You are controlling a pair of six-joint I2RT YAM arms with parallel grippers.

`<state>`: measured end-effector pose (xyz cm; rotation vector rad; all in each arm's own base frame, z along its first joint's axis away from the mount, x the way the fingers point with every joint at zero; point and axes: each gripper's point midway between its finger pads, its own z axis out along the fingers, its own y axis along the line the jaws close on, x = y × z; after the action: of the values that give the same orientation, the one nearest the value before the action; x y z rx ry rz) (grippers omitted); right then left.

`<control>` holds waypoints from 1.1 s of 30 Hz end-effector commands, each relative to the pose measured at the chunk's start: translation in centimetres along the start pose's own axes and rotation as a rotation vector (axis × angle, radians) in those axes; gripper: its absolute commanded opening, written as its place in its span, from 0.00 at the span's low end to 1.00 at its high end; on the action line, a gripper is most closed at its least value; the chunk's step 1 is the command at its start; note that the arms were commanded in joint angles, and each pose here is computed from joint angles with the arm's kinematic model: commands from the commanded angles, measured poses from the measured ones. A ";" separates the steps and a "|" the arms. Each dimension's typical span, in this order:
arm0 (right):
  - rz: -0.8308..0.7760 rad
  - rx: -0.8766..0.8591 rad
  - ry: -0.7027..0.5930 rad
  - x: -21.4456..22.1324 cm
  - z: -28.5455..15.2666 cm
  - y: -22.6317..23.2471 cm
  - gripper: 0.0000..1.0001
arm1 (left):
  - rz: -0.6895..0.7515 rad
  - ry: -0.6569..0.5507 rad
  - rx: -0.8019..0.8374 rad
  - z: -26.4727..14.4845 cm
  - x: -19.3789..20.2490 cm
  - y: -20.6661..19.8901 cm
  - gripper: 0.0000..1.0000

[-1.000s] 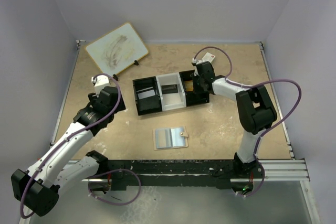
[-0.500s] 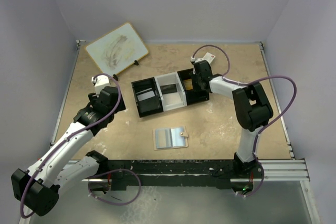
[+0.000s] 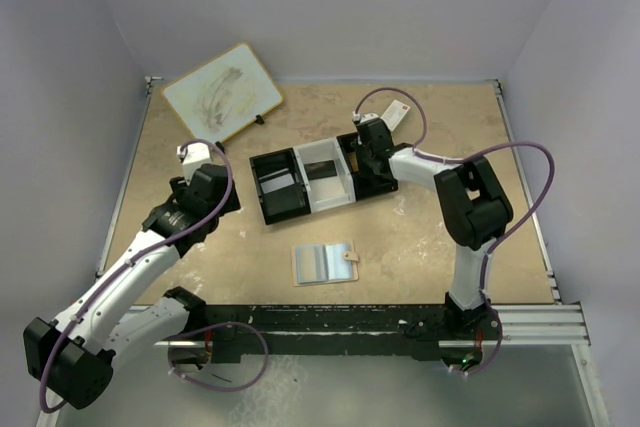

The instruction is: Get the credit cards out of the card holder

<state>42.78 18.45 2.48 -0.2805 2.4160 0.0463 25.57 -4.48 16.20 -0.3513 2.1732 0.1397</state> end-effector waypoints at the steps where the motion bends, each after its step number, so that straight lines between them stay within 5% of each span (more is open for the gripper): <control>1: 0.004 0.038 0.031 0.7 1.0 -0.4 0.16 | -0.004 -0.030 0.016 0.0 -1.0 -0.3 0.71; 17: 0.041 0.025 -0.009 -1.0 0.6 0.1 0.24 | 0.000 -0.027 0.014 0.1 -1.0 -0.4 0.71; 24: 0.090 0.026 -0.216 -6.7 -7.8 -1.2 0.39 | -0.007 -0.039 0.005 -0.1 -1.3 -0.1 0.71; 27: 0.093 0.036 -0.319 -7.2 -11.1 -2.1 0.50 | -0.026 -0.066 -0.026 -0.3 -1.8 0.6 0.74; 33: 0.140 0.021 -0.443 -5.2 -17.0 0.7 0.57 | -0.064 -0.115 -0.053 -1.1 -2.6 1.6 0.76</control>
<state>38.63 16.92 18.31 -0.1282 2.0390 0.1373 25.49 -3.75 16.99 -0.3768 2.1330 0.1610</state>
